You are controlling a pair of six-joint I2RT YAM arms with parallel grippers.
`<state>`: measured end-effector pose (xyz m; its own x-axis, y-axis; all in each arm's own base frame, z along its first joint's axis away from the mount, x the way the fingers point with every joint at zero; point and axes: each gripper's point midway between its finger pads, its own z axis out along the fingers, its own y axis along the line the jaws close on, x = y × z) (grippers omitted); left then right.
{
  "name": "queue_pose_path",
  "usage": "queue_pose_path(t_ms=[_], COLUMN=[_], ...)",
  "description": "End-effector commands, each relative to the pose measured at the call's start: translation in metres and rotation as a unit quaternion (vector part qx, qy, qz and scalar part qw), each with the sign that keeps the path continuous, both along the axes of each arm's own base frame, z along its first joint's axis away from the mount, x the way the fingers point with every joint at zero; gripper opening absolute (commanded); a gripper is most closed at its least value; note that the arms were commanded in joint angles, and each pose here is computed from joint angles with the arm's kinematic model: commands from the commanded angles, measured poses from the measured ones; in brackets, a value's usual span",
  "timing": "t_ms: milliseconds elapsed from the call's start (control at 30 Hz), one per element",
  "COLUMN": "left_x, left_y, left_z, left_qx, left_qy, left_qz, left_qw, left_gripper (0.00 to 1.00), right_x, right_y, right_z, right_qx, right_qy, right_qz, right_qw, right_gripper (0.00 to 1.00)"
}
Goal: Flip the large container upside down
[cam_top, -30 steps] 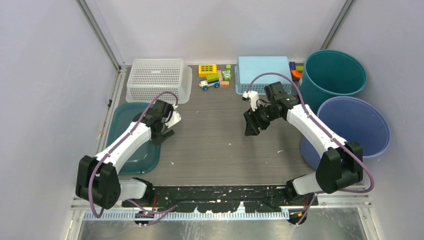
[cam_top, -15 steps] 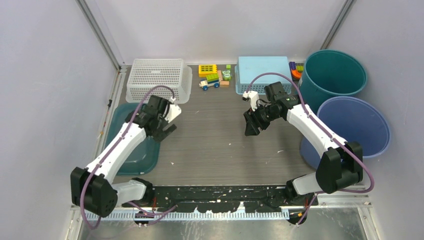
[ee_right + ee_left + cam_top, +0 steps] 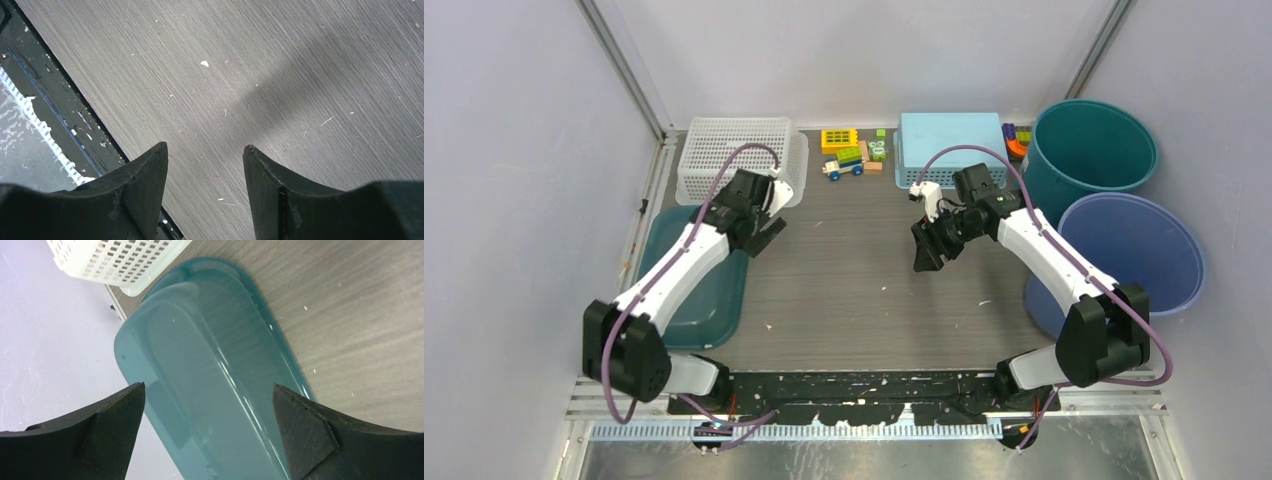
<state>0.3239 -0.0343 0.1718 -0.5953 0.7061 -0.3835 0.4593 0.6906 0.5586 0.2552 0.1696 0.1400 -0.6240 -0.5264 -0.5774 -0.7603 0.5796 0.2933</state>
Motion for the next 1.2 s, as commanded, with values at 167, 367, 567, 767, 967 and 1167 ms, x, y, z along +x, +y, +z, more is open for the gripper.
queue_pose_path(t_ms=[167,367,567,767,967,1167], left_x=[0.062,0.074,0.082,0.087,0.092,0.096], left_y=[0.013,0.025,0.032,0.038,0.046,0.050], left_z=[-0.016,-0.022,-0.027,-0.030,-0.033,-0.037], left_qx=[0.060,0.079,0.087,0.095,0.099,0.102], left_qy=[-0.053,-0.061,-0.060,-0.060,-0.061,-0.060], left_qz=[0.056,0.075,0.086,0.095,0.104,0.108], left_qw=[0.995,0.992,0.991,0.989,0.988,0.987], left_gripper=[1.00,1.00,1.00,1.00,1.00,1.00], right_x=[0.004,0.004,0.003,0.003,0.003,0.004], right_y=[0.003,0.003,0.003,0.003,0.003,0.002], right_z=[0.018,0.017,0.017,0.017,0.016,0.015], right_qx=[0.018,0.018,0.018,0.018,0.016,0.015], right_qy=[-0.034,-0.033,-0.034,-0.035,-0.034,-0.034], right_qz=[0.000,0.001,0.002,0.003,0.004,0.004], right_qw=[0.999,0.999,0.999,0.999,0.999,0.999], right_gripper=[0.61,0.61,0.61,0.61,0.61,0.61])
